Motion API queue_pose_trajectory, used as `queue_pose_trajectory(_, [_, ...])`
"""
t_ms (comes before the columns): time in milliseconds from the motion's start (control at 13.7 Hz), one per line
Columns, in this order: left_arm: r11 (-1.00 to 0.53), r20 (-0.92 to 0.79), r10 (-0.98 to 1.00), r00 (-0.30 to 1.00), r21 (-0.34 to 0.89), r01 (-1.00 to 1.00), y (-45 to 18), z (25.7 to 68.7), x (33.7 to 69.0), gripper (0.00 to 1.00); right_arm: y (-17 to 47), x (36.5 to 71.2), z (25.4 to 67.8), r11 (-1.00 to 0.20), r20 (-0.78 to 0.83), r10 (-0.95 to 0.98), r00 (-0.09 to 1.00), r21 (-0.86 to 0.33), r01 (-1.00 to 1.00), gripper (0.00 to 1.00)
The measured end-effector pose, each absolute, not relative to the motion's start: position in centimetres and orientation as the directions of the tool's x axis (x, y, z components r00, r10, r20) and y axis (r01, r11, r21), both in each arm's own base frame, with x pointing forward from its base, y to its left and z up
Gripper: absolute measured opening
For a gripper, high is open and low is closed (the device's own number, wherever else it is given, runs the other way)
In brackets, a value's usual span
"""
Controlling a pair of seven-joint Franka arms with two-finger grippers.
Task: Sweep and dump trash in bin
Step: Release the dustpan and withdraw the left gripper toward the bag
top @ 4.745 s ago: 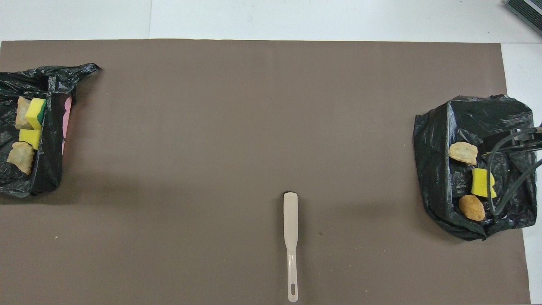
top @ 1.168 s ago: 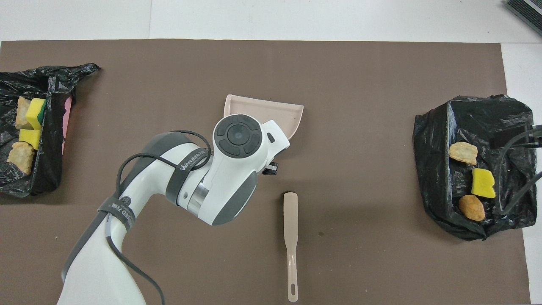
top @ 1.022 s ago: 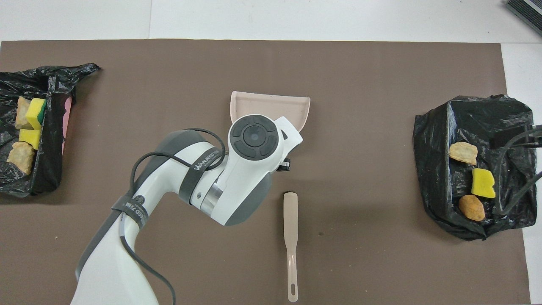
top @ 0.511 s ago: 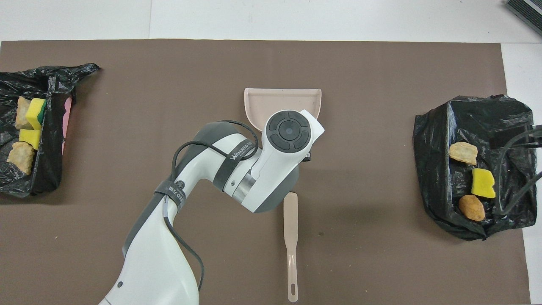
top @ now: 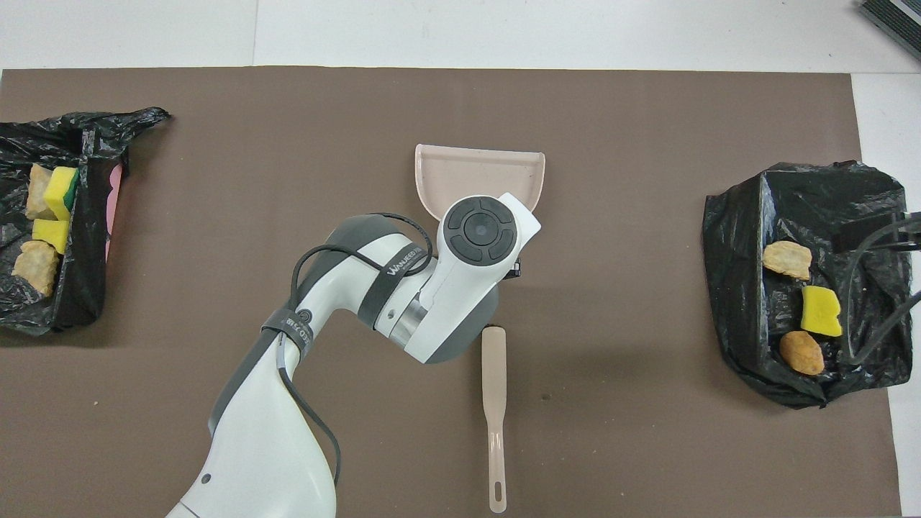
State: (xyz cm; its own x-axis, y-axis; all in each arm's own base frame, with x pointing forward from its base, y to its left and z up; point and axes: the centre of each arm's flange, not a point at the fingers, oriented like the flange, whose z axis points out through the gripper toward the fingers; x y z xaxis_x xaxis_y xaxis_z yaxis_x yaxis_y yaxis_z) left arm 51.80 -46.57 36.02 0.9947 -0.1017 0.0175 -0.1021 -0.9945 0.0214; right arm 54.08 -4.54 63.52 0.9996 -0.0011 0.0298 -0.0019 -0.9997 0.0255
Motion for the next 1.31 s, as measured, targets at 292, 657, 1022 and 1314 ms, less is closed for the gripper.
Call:
queue_pose_trajectory(292, [-0.998,0.008,-0.058,0.998,0.011,-0.058,-43.7,38.7,53.1,1.0,-3.4,54.2,63.5,-1.0,0.03,0.019,0.999,0.025,0.018,1.0])
queue_pose_trajectory(657, [-0.999,0.035,0.032,0.999,0.031,0.031,-36.1,44.4,56.9,1.0,-2.5,54.2,63.5,-0.999,0.03,0.036,0.999,0.026,0.036,1.0])
queue_pose_trajectory(1022, [-0.999,0.06,-0.008,0.998,0.032,-0.01,-25.3,48.3,61.2,1.0,-2.5,54.2,63.5,-0.999,0.03,0.036,0.999,0.026,0.035,1.0])
queue_pose_trajectory(1314, [-0.999,0.069,-0.04,0.997,0.03,-0.042,-16.2,52.9,62.3,1.0,-2.5,54.2,63.5,-0.999,0.03,0.036,0.999,0.026,0.035,1.0])
